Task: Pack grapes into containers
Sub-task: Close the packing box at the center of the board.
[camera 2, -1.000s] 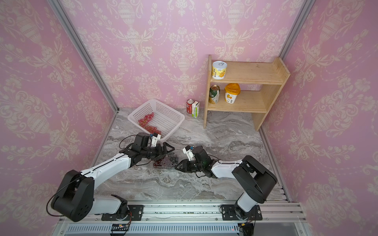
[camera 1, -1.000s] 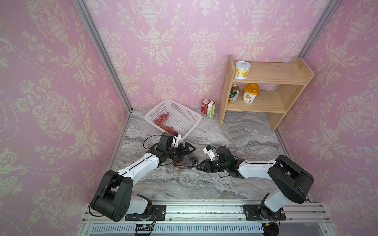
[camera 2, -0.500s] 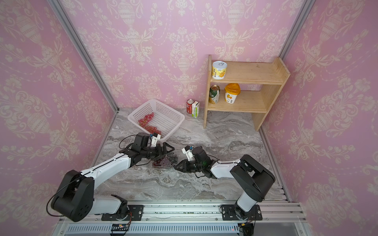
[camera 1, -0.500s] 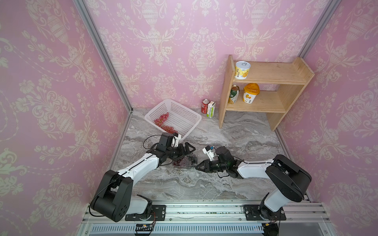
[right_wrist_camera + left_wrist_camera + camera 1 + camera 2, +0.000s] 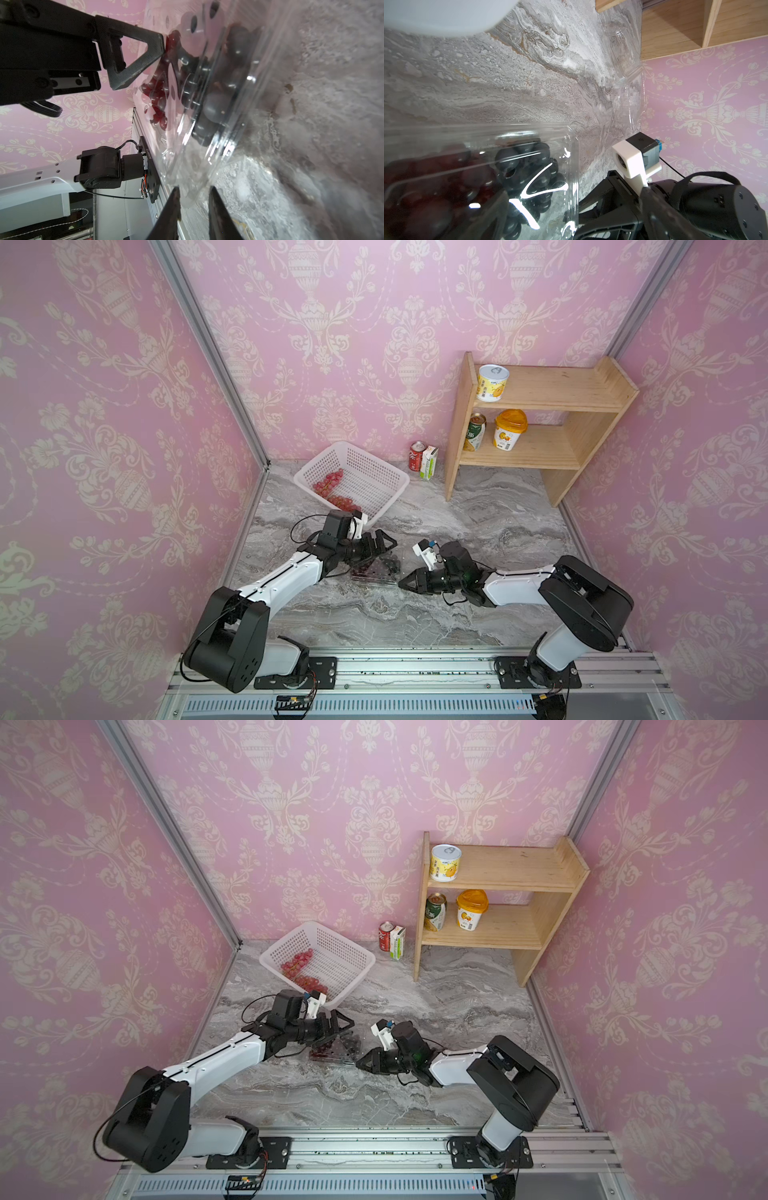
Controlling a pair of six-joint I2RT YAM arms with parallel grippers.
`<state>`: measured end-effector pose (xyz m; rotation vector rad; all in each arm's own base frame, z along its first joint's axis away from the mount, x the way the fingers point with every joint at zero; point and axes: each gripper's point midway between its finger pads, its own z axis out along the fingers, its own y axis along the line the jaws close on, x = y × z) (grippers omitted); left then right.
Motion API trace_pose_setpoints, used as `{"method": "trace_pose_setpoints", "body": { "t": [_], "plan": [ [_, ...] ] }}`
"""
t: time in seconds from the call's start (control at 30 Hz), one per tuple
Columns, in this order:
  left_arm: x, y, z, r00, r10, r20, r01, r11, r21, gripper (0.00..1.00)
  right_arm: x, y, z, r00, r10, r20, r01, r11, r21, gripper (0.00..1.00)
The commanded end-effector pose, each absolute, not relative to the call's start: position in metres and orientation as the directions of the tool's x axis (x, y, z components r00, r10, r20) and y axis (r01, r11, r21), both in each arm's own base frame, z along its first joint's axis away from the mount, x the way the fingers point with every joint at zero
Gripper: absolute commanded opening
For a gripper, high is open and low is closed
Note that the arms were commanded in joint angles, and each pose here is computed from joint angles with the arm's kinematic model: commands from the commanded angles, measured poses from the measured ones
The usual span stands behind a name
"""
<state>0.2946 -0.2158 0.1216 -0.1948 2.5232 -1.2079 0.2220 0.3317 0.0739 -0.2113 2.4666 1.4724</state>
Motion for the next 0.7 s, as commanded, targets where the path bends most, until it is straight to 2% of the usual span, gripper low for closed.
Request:
{"method": "trace_pose_setpoints", "body": {
  "t": [0.0, 0.07, 0.67],
  "plan": [
    [0.288, -0.206, 0.112, -0.94, -0.26, -0.221, -0.011, 0.671, -0.741, 0.99, 0.218, 0.333, 0.088, -0.948, 0.007, -0.318, -0.282, 0.443, 0.851, 0.27],
    [0.295, -0.208, 0.127, -0.931, -0.262, -0.253, 0.016, 0.665, -0.746, 0.99, 0.218, 0.333, 0.091, -0.946, 0.005, -0.323, -0.288, 0.442, 0.849, 0.27],
    [0.294, -0.207, 0.121, -0.933, -0.261, -0.246, 0.008, 0.671, -0.741, 0.99, 0.22, 0.345, 0.077, -0.955, -0.013, -0.297, -0.269, 0.463, 0.844, 0.27]
  ]
}}
